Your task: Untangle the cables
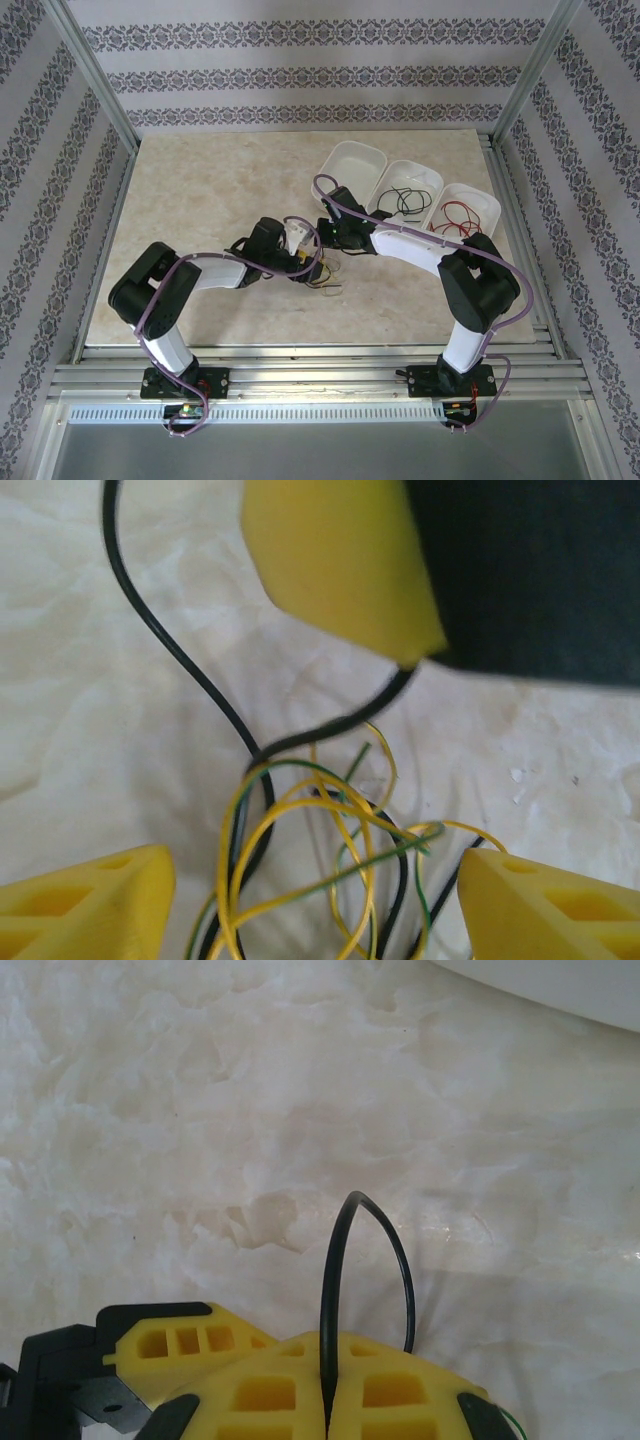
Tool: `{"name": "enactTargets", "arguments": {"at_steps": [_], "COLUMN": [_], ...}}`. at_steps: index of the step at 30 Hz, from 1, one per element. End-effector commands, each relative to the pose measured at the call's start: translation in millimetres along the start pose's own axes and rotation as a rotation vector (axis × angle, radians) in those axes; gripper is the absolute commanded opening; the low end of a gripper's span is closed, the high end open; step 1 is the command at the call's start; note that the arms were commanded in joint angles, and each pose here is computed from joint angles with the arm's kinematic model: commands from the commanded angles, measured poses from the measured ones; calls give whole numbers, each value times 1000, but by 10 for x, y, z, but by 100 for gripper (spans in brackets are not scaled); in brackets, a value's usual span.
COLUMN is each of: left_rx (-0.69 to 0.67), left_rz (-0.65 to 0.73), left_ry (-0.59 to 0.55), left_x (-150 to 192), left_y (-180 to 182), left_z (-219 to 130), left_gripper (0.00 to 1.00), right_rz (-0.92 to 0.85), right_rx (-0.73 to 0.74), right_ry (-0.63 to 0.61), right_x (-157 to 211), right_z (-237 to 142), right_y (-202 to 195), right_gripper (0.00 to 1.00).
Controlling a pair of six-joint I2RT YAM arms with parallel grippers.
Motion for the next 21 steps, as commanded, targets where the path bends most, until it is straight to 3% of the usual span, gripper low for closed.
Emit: {"name": "enactTargets", "arguments": {"at_steps": [1,5,8,12,15,17,21], "left_rx": [-34,15,19,-8,-45,-53,-52], "left_rz": [41,56,67,74,93,102,104], "left_ry": [34,26,48,85,124,133,127], "left_x": [-21,-80,-64,21,81,88,78], "left_y": [39,-12,-44,-43,-40,-46,-60], "left_z": [66,103,129,138,150,156,151], "left_gripper": [67,58,59,68,67,62,38], "right_rz": [-5,-4,0,3,7,7,14], "right_rx": [-38,-35,-35,-38,-46,-47,-40], "right_ry": [-24,-23,-17,-14,-13,-14,-27], "right_x": [-83,-84,-82,-78,-87,-90,-115], "right_z": [-122,-108,-82,-71,-73,-79,-115], "right_y": [80,73,64,58,62,64,34], "right_gripper": [0,0,0,0,0,0,0]}}
Point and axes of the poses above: each hand's point on the last joint's axis, 136 mm out from that joint toward the fingers, its own z axis out along the fingers, its own y axis along the line the jaws close on, x = y × z, the point moved 9 cm from there along -z, back along the fingers, and after that the axes turned 9 degrees about z, right-handed, at the moved point
